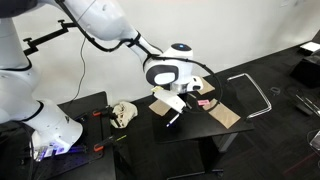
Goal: Put the pen inside the white cup
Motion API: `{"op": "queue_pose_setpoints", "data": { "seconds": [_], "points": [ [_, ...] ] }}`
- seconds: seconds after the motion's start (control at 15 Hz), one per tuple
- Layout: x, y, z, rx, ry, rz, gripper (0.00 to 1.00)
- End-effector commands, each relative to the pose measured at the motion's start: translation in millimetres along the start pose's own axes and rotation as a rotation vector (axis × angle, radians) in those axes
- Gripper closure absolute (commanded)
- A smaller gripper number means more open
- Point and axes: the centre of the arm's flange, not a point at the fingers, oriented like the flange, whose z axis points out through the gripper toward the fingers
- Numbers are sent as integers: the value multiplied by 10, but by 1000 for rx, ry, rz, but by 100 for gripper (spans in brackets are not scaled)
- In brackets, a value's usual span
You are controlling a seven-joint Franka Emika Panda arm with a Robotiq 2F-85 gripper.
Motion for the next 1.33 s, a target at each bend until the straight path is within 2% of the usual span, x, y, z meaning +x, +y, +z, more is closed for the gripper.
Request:
{"op": "queue_pose_setpoints", "data": {
  "seconds": [0.0,0.47,1.07,1.27],
  "points": [
    [120,-70,-625,36,-17,34,97],
    [466,-237,-1492,50,-32,78,97],
    [861,-417,-2085,33,11,113,97],
    [914,-557,-2130,29,38,104,97]
  ]
}}
